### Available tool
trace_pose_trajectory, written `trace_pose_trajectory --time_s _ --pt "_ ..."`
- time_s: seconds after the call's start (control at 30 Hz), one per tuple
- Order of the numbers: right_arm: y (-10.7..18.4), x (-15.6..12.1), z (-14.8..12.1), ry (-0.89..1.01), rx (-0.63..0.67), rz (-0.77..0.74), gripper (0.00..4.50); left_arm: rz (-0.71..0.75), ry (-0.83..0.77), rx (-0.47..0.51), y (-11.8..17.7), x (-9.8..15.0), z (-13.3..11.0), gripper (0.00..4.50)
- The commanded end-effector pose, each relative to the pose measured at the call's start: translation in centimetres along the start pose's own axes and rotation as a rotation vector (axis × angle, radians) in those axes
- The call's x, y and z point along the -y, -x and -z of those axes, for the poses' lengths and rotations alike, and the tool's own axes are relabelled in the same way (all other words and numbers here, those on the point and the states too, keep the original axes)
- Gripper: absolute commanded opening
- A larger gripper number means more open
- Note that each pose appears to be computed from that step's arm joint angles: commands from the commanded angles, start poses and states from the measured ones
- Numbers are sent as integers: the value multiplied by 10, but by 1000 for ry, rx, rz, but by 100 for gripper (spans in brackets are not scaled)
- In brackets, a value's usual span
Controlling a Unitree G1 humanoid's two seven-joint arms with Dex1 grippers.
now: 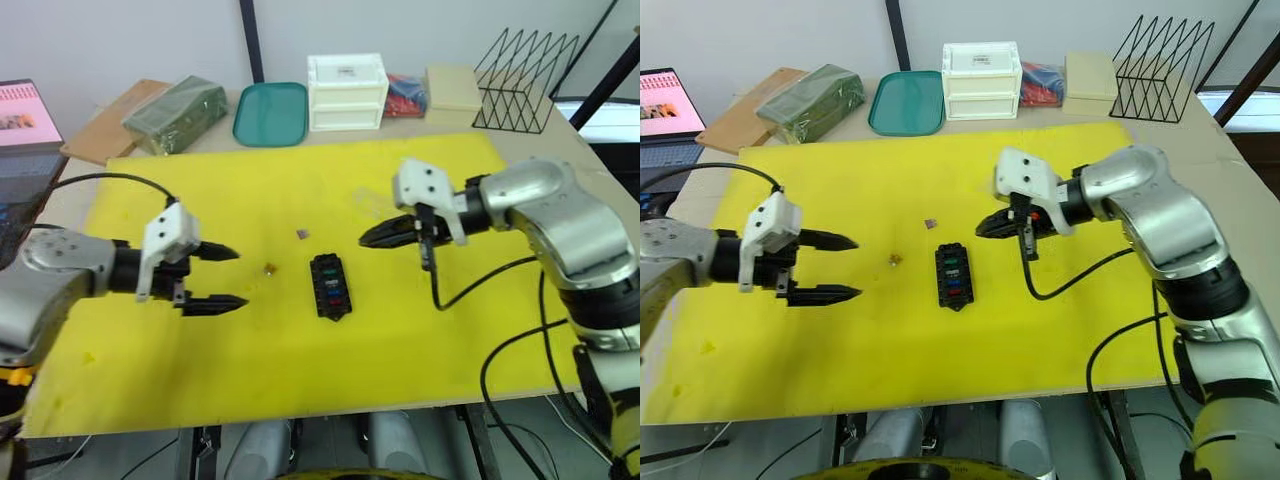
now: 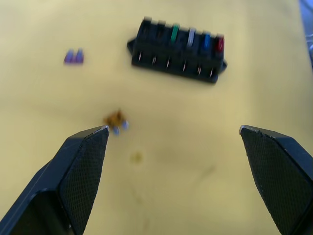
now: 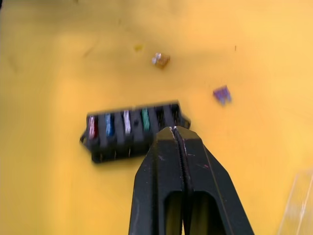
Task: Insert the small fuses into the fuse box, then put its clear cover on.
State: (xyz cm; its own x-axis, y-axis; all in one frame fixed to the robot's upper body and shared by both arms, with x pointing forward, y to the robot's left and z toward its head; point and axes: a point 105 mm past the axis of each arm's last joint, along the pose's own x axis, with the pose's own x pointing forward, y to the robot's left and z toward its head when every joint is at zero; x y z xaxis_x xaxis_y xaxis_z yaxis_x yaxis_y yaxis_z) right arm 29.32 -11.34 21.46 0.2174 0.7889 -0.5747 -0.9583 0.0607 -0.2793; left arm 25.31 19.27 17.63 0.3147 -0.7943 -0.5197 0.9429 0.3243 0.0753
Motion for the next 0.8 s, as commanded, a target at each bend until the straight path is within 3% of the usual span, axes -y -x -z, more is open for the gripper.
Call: trace_pose_trajectory --time_s 0.03,0.17,0.33,0.53,0.7,0.8 --pt "32 -3 -5 57 -15 49 130 -72 -21 -33 33 -4 -2 450" --pt "61 -5 19 35 -132 116 268 -139 18 -94 62 -6 14 450" --pt "77 -9 40 -9 -202 167 446 -151 26 -88 69 -6 16 450" --pt "79 -9 44 -22 -203 200 446 -143 8 -83 61 -10 16 450" --pt "62 -4 24 5 -104 197 446 -99 26 24 29 -21 9 450" --pt "41 -3 3 32 -20 153 446 -45 119 116 1 -29 2 450"
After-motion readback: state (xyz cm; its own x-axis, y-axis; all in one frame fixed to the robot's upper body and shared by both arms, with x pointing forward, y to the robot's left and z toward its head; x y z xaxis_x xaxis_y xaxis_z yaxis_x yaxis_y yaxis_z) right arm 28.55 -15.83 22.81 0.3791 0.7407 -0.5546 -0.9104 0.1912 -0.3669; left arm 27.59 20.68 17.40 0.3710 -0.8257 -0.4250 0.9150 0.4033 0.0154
